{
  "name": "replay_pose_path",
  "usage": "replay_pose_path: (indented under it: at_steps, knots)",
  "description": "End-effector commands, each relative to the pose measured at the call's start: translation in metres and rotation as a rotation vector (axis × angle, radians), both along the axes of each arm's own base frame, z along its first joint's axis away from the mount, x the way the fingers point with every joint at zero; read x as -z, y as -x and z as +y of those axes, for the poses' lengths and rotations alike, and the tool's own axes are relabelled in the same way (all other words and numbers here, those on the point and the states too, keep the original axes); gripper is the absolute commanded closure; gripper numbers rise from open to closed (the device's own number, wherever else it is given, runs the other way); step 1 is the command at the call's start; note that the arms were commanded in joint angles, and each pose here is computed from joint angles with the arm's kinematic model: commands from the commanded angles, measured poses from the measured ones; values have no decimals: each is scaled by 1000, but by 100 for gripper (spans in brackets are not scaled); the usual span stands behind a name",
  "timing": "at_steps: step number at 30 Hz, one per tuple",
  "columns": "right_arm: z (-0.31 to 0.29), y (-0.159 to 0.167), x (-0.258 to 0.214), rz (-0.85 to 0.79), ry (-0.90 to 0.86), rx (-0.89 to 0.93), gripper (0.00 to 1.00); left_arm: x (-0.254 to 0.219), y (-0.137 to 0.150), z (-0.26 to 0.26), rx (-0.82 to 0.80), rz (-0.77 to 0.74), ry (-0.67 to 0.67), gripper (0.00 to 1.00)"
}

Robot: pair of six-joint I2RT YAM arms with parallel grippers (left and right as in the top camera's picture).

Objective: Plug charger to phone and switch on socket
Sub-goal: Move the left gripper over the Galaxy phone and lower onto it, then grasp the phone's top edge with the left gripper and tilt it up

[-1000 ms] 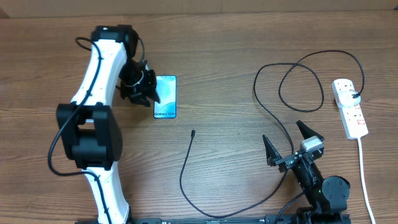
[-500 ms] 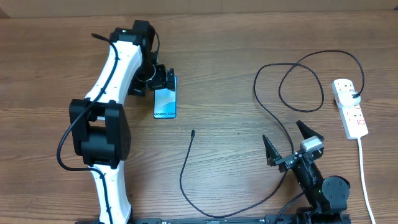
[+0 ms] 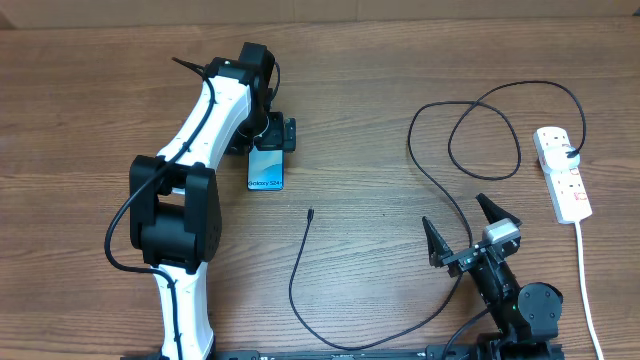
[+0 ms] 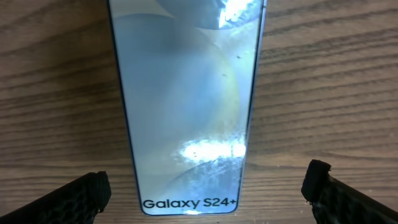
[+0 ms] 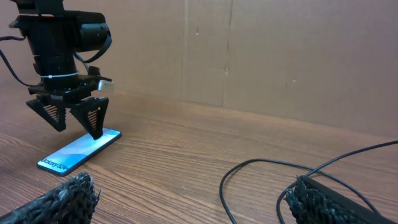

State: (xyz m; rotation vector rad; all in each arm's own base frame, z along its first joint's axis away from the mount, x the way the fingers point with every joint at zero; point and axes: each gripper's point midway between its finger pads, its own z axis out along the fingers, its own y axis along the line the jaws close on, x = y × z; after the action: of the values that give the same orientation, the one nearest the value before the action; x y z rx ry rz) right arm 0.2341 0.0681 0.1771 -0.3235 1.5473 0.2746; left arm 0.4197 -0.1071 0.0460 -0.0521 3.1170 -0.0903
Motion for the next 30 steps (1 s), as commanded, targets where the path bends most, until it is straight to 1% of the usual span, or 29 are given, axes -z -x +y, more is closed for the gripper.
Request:
replay_pose_path:
  at_steps: [1, 19, 23, 30]
  knots:
    - [-1, 0, 1, -6, 0, 7, 0, 6, 1, 6, -53, 2, -54, 0]
    - [-1, 0, 1, -6, 0, 7, 0, 9, -4, 3, -70, -21, -47, 0]
    - [-1, 0, 1, -6, 0, 7, 0, 21, -2, 3, -70, -22, -47, 0]
    - [-1, 0, 1, -6, 0, 7, 0, 54, 8, 8, -80, -20, -55, 0]
